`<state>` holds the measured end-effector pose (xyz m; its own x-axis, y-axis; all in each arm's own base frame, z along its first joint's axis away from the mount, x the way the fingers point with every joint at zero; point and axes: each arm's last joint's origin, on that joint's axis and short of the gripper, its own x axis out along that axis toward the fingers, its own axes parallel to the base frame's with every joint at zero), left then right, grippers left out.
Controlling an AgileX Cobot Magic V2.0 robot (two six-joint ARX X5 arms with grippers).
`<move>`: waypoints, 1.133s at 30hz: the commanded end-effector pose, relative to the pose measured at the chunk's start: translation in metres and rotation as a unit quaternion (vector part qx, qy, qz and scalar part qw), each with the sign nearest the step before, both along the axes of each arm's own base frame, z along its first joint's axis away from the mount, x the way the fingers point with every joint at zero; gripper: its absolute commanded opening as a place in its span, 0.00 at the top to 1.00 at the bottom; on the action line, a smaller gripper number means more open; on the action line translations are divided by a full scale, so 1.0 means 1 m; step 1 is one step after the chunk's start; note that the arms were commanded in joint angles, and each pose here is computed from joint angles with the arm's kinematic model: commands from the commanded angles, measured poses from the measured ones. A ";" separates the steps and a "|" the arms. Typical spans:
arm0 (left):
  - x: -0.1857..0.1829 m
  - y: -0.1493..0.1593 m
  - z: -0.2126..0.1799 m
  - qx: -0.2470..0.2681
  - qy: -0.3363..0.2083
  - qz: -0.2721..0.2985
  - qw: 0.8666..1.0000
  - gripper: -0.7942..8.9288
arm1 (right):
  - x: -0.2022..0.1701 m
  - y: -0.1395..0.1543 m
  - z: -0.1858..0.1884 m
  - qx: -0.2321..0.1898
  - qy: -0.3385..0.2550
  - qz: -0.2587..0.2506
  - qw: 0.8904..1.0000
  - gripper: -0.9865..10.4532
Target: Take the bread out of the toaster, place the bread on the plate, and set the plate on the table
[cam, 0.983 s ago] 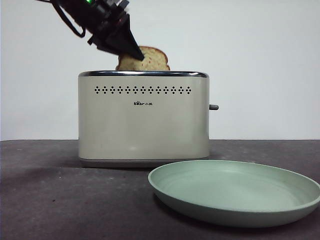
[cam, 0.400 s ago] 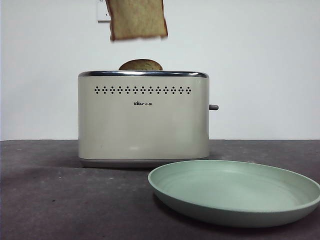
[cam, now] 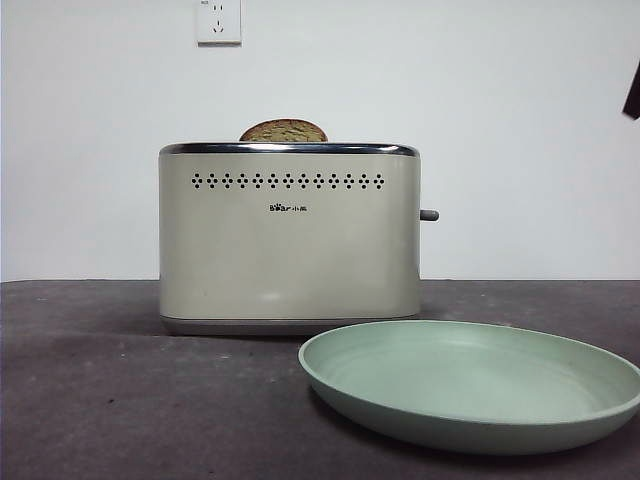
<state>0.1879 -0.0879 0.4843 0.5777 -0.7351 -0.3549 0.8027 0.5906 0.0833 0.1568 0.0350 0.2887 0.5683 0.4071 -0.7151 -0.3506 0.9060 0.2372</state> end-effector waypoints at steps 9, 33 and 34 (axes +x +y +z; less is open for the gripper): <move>-0.056 0.027 -0.036 -0.020 0.021 0.033 0.999 0.91 | 0.036 0.014 -0.021 0.007 0.036 0.024 0.999 0.62; -0.128 0.053 -0.091 -0.053 0.068 0.060 0.994 0.91 | 0.090 0.032 -0.129 -0.013 0.169 0.028 0.985 0.75; -0.128 0.053 -0.091 -0.054 0.069 0.060 0.994 0.91 | 0.091 0.032 -0.132 -0.014 0.173 0.028 0.985 0.76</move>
